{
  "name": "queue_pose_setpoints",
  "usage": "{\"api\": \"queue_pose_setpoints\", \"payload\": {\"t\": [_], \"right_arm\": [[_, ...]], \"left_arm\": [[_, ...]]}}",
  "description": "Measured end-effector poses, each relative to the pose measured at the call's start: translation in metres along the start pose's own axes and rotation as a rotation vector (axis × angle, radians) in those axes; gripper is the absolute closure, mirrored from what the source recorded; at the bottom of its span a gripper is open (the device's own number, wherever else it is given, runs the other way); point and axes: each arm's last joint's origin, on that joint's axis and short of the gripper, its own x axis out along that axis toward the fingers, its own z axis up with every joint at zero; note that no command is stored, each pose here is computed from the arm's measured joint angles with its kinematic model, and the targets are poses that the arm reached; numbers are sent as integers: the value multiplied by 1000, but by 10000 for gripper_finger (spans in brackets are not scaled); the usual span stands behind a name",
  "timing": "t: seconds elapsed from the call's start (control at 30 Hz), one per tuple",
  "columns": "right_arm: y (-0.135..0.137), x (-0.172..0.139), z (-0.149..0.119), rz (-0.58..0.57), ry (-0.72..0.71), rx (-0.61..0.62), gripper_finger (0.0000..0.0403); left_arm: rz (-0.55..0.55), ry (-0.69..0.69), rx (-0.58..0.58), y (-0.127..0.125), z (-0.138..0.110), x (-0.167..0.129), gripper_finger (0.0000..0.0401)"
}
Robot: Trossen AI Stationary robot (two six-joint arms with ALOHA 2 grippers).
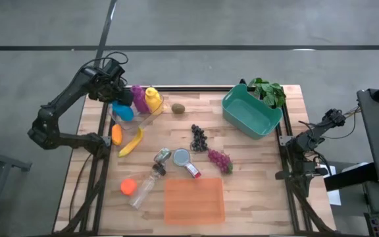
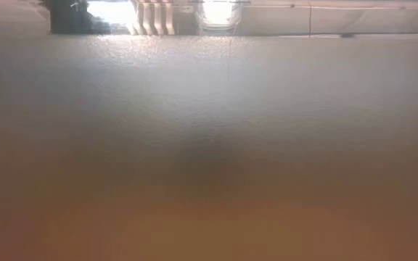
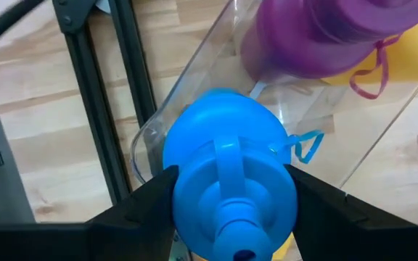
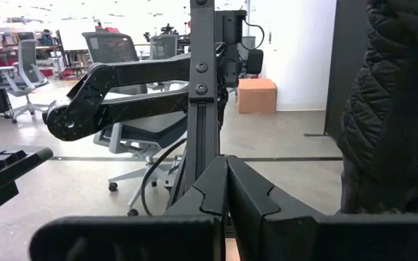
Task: Pick & Place Food Item
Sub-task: Put the blue water bottle into the transparent bin
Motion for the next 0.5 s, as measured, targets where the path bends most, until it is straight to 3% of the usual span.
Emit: {"api": "queue_pose_setpoints", "payload": {"t": [0.5], "right_arm": [[0,0,0,0,0,0,395]], "left_arm": [[1,10,-31,9,3,9,177]]}}
